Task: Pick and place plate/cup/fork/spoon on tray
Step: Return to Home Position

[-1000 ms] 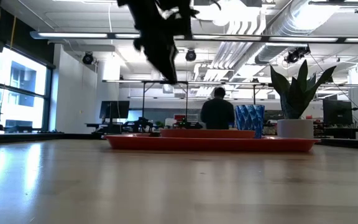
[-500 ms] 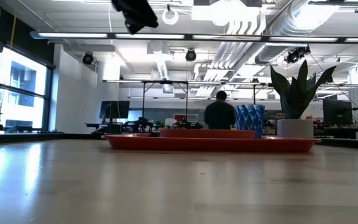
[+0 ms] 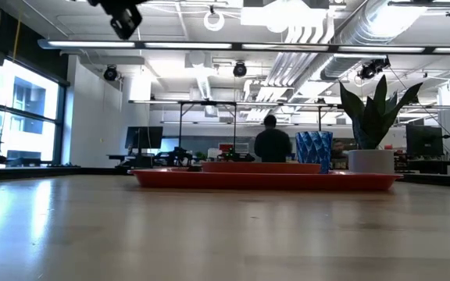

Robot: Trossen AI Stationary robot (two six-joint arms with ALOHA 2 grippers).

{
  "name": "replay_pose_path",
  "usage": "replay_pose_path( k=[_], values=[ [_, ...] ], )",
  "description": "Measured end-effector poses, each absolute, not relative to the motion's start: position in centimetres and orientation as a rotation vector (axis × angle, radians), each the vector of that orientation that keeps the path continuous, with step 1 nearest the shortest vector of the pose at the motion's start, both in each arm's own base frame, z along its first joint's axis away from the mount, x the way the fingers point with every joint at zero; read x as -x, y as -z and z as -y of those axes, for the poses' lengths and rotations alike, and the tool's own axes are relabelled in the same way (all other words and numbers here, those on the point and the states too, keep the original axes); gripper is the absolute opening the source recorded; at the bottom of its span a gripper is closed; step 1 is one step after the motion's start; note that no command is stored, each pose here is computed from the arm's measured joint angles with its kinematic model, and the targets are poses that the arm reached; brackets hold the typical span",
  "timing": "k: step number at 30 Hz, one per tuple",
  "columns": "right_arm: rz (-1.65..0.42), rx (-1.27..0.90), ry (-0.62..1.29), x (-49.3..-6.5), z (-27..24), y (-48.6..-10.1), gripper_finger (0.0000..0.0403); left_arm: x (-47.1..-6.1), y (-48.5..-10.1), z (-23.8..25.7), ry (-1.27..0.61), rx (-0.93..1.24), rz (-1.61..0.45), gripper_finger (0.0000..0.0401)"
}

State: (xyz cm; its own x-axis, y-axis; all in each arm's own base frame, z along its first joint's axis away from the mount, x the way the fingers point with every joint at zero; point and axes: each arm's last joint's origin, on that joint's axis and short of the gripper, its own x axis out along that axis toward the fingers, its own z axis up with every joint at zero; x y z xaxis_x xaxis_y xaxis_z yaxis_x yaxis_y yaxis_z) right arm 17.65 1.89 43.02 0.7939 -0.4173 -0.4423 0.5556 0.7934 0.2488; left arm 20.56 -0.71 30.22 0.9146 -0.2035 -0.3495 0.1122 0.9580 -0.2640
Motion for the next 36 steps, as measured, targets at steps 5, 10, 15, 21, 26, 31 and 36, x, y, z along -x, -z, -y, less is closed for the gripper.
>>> replay_pose_path(
  k=[5, 10, 15, 21, 26, 31, 36],
  values=[
    [-0.326, -0.438, 0.551, -18.1, -1.9, -43.3, 0.0058, -17.9, -29.1, 1.6, 0.22, 0.259, -0.299, 0.0058],
    [-0.338, -0.431, 0.561, -18.9, -2.1, -43.0, 0.0058, -15.5, -27.2, 2.0, 0.218, 0.249, -0.273, 0.0058],
    [-0.33, -0.471, 0.547, -20.0, -2.3, -42.7, 0.0058, -13.4, -24.9, 2.0, 0.166, 0.251, -0.238, 0.0058],
    [-0.328, -0.503, 0.539, -21.4, -2.7, -42.3, 0.0058, -11.3, -22.5, 1.8, 0.167, 0.277, -0.183, 0.0058],
    [-0.328, -0.503, 0.539, -22.4, -2.8, -42.0, 0.0058, -10.2, -20.6, 1.5, 0.098, 0.275, -0.127, 0.0058],
    [-0.325, -0.49, 0.533, -22.5, -2.9, -42.0, 0.0058, -9.7, -18.5, 1.3, 0.05, 0.276, -0.097, 0.0058],
    [-0.309, -0.433, 0.475, -22.3, -2.9, -42.6, 0.0058, -9.5, -17.1, 1.1, -0.001, 0.316, -0.077, 0.0058]
  ],
)
